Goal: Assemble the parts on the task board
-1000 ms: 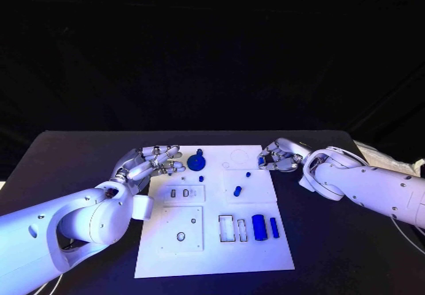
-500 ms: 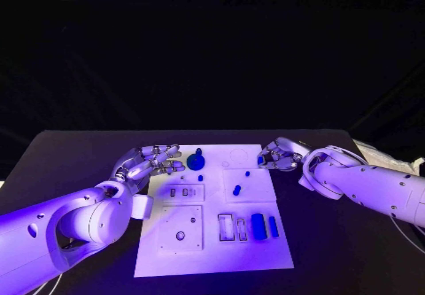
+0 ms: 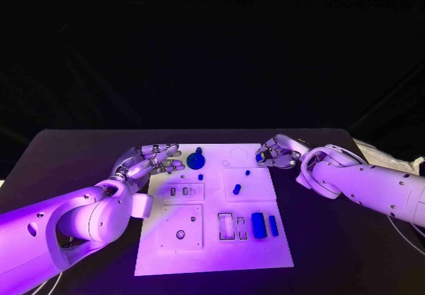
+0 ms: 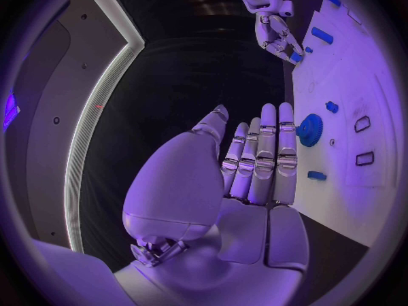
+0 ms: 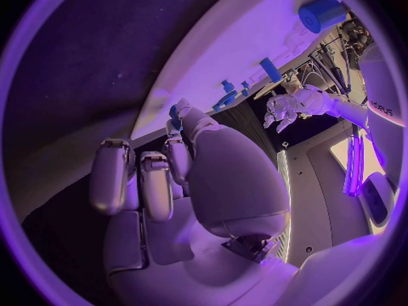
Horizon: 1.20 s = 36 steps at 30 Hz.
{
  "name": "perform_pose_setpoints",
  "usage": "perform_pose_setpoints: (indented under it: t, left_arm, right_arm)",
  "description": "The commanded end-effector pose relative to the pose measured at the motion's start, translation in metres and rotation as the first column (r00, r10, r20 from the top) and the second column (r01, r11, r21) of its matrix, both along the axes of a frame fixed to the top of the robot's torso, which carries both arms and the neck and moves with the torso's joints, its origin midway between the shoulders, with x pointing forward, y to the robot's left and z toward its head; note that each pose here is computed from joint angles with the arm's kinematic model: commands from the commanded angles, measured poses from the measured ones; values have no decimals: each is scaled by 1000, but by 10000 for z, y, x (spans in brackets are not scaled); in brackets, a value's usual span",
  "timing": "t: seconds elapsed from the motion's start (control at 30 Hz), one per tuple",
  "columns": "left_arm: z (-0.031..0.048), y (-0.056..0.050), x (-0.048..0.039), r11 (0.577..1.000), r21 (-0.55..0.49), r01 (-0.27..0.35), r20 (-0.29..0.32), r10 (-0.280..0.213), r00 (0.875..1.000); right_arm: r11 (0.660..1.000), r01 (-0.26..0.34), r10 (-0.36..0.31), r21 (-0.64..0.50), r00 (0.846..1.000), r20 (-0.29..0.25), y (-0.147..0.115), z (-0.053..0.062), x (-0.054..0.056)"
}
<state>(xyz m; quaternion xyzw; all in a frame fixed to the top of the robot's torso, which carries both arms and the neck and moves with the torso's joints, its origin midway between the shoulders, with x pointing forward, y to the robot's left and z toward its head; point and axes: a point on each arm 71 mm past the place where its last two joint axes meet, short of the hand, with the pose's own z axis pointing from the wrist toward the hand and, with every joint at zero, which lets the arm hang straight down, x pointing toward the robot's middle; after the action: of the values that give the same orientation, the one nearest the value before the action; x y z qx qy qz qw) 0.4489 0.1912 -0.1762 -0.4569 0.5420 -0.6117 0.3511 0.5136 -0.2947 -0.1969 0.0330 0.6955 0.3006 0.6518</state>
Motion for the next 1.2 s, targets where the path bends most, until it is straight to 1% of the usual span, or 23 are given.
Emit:
perform_pose_setpoints:
  t: [0.03,0.1,0.2,0.3,0.4,0.53,0.63,0.73,0.77,1.0,1.2]
  left_arm:
    - [13,-17,-2,1000,-7,20,11,-20,1000]
    - [12,-13,-1,1000,-6,19,11,-19,1000]
    - [8,-2,8,1000,-5,16,11,-16,1000]
    - [0,12,25,1000,-3,11,11,-11,1000]
    - [-11,31,49,1000,0,4,12,-4,1000]
    - [-26,58,84,1000,4,-6,13,6,1000]
    - [-38,73,108,1000,7,-12,14,12,1000]
    - [-45,80,124,1000,8,-16,14,16,1000]
    - [-49,82,131,1000,10,-19,13,19,1000]
    - [-59,107,143,999,18,-35,8,35,999]
    - [-60,103,145,999,17,-32,8,32,999]
  right_arm:
    - [996,58,-59,67,998,18,44,87,-9]
    - [994,74,-75,85,997,6,84,125,-20]
    - [990,91,-89,106,996,-26,207,177,-53]
    - [991,87,-82,101,995,-54,390,199,-94]
    - [996,52,-47,73,997,-67,661,206,-149]
    - [1000,-28,29,12,998,-59,1082,188,-247]
    - [996,-83,81,-22,995,-59,1376,149,-321]
    - [993,-108,105,-50,993,-59,1584,100,-374]
    - [992,-115,111,-60,992,-62,1671,67,-397]
    - [987,-140,134,-72,987,-87,1942,-102,-494]
    - [984,-157,148,-86,983,-106,2057,-204,-540]
